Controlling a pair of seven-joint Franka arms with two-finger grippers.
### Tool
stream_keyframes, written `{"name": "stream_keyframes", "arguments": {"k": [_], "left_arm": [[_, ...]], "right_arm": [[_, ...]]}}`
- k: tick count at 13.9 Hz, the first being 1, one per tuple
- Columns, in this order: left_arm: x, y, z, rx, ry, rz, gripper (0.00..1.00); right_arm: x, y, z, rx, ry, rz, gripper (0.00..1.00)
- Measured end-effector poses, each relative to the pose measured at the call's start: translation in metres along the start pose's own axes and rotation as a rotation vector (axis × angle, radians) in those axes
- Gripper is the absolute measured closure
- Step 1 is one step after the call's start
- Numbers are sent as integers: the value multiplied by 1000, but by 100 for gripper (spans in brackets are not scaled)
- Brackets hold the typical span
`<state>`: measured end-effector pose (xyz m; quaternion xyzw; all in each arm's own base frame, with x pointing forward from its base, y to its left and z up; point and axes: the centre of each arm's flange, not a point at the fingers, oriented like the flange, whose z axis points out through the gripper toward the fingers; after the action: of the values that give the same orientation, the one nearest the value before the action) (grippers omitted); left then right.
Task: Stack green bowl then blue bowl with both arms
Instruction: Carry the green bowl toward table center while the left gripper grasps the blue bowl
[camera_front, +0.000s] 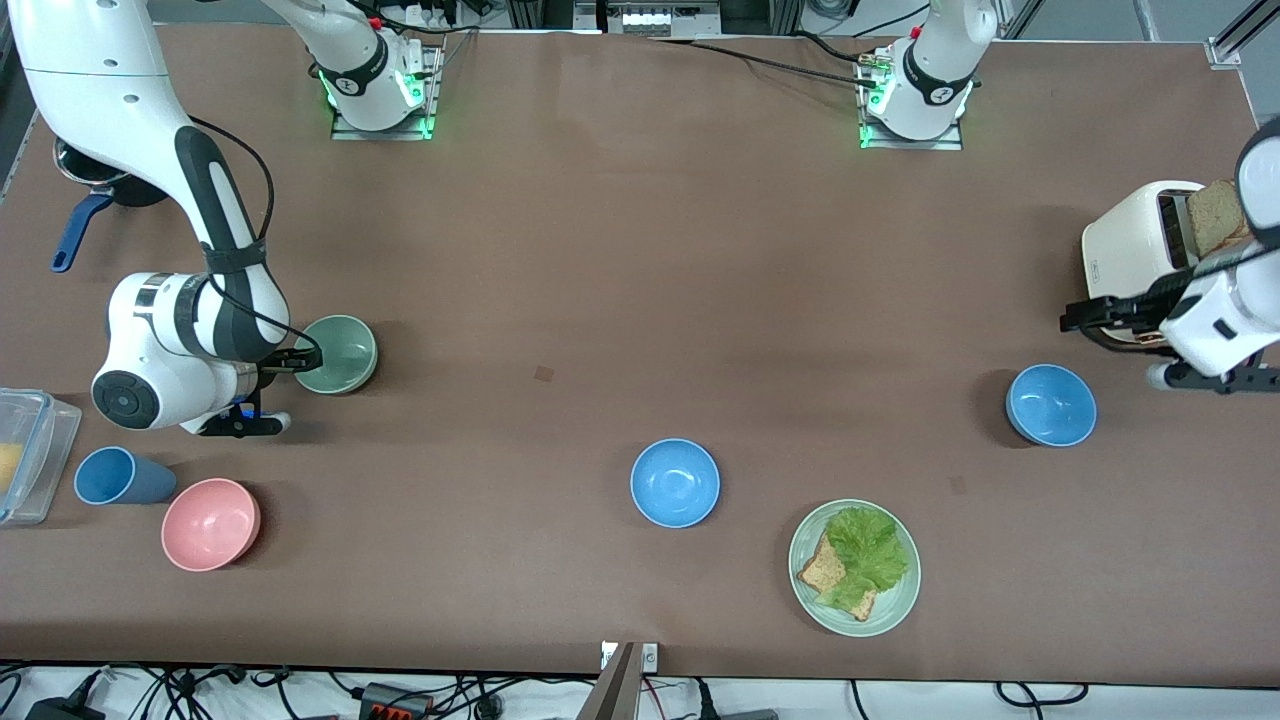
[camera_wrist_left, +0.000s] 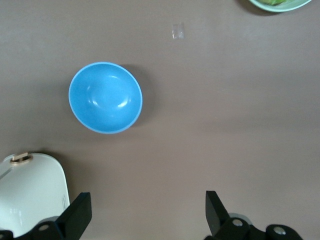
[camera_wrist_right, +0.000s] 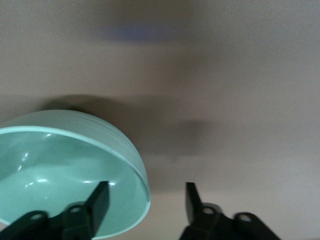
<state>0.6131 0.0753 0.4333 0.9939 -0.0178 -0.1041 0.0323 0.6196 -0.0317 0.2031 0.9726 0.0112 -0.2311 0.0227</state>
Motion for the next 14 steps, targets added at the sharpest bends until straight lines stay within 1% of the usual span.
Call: {"name": "stream_keyframes", "arguments": {"k": [3, 5, 6, 7, 10, 11, 13, 14], "left_arm": [[26, -31, 41, 39, 28, 102, 0], [33, -59, 64, 45, 26, 130, 0], [36, -72, 77, 41, 21, 130, 0], [40, -82, 91, 39, 19, 128, 0], [53, -94, 131, 40, 21, 120, 0], [55, -99, 139, 39, 21, 115, 0], [58, -108, 150, 38, 22, 125, 0], [59, -113, 155, 37, 20, 135, 0]], "right_arm": [[1, -4, 1, 1, -3, -7, 70], [1, -12, 1, 3, -3, -21, 92], [0, -15, -3, 4, -4, -29, 96], [-2, -19, -6, 6, -8, -45, 96], [-9, -48, -27, 13, -40, -105, 96], [-11, -65, -42, 17, -38, -134, 96], [-16, -112, -76, 17, -5, -202, 96], [-20, -141, -88, 14, 12, -212, 96]]}}
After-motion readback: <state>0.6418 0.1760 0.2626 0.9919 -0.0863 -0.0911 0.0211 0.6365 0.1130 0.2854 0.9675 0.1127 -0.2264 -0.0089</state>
